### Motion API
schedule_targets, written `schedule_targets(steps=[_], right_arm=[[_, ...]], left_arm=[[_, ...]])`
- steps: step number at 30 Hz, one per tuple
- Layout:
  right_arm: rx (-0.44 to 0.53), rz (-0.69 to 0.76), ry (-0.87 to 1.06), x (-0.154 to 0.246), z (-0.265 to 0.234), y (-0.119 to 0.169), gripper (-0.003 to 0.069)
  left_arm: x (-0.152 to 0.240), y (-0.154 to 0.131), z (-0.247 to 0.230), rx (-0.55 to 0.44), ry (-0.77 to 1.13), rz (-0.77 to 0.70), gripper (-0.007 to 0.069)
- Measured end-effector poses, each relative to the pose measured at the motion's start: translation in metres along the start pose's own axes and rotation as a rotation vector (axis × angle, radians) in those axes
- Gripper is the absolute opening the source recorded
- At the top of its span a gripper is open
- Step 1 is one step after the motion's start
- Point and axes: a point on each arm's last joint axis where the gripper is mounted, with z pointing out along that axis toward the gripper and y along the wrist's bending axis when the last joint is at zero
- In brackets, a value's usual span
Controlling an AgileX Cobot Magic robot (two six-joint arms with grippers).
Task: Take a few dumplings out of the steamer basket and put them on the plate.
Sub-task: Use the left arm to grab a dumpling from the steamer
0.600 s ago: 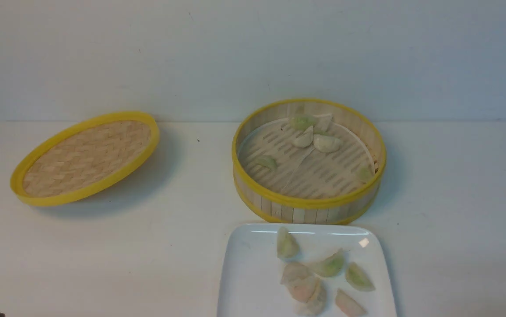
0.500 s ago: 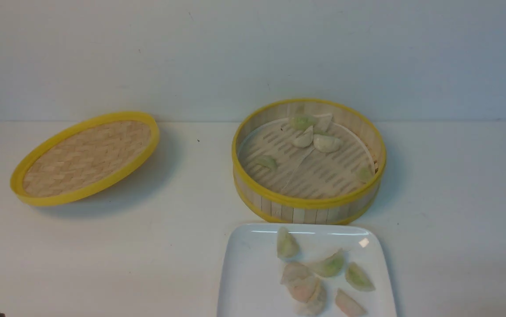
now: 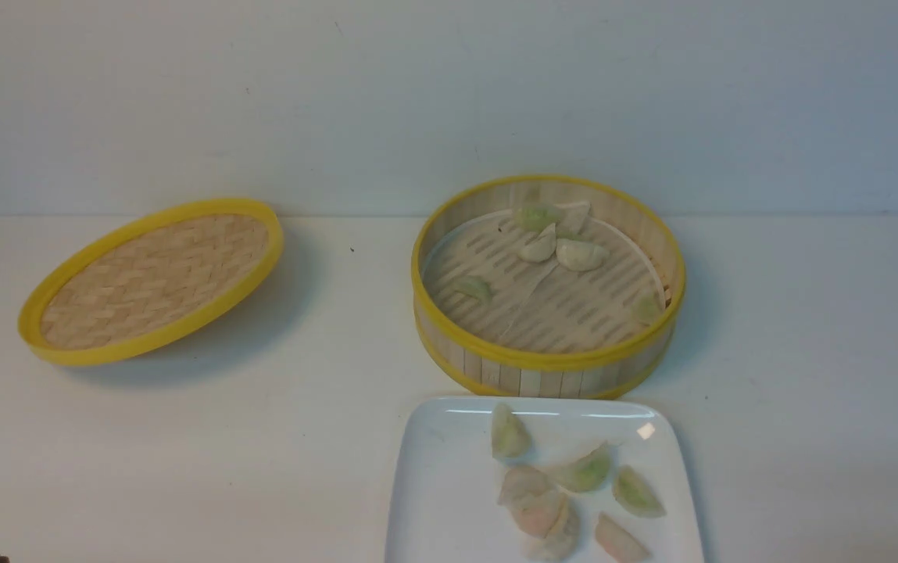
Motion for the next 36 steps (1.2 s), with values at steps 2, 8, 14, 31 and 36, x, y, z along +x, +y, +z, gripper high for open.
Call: schedule_targets(steps=[2, 8, 14, 31, 36], right_arm=[[0.0, 0.0, 0.0, 0.0, 0.0, 0.0, -0.0015], [0.0, 0.0, 0.0, 0.0, 0.0, 0.0, -0.0015], [0.0, 0.001, 0.0, 0.0, 0.0, 0.0, -0.0015], [-0.008, 0.048, -0.015, -0.001, 0.0, 0.001, -0.0015], [-0.043, 0.411, -0.19, -0.015, -0.001, 0.0, -0.0015]], left_arm=[[0.0, 0.0, 0.0, 0.0, 0.0, 0.0, -0.0006], [0.0, 0.0, 0.0, 0.0, 0.0, 0.0, -0.0006], [-0.002, 0.0, 0.0, -0.005, -0.029, 0.01, -0.0006], [-0.049, 0.009, -0.015, 0.034, -0.587, -0.473, -0.0006], [-0.061, 0.015, -0.025, 0.02, -0.771, -0.504, -0.0006]])
